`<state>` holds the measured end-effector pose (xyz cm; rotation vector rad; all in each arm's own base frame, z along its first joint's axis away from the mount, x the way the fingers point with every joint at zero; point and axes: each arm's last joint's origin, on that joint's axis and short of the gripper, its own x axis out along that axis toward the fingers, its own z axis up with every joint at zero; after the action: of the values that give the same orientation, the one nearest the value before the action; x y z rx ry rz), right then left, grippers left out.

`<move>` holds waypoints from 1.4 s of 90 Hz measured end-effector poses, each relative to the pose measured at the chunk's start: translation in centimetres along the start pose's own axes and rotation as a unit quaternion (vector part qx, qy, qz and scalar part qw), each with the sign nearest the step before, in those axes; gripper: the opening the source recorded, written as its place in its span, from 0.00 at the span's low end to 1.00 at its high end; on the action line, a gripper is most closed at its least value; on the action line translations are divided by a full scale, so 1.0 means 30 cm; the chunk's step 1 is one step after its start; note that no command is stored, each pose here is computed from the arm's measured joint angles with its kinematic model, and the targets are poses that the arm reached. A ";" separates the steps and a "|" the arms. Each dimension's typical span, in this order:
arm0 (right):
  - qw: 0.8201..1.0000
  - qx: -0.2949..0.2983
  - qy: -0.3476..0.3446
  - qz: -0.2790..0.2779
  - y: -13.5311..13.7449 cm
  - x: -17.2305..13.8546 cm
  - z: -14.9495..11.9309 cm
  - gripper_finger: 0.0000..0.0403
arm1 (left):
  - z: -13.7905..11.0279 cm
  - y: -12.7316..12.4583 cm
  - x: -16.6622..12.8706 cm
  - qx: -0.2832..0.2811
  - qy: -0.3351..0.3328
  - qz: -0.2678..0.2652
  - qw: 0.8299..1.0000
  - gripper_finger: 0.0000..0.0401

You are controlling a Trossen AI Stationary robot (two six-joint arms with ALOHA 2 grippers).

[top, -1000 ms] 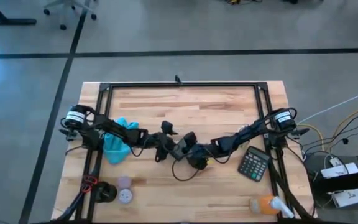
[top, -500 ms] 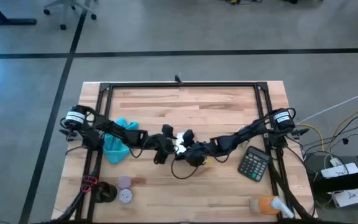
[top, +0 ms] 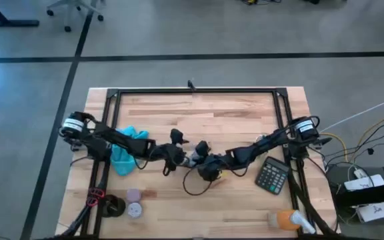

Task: Apply microfiber cloth
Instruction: Spray the front and back of the black cellphone using the orange spray bottle

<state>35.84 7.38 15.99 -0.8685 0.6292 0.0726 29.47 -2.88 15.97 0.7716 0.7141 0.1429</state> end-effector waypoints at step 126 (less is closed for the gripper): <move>0.904 0.376 -0.200 0.034 -0.322 -0.137 -0.036 0.01 | -0.150 0.037 -0.226 -0.395 -0.438 0.043 0.807 0.67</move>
<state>34.91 1.02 24.38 -0.0688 0.2539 0.0619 21.61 -1.93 18.14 0.0010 -0.2920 0.1309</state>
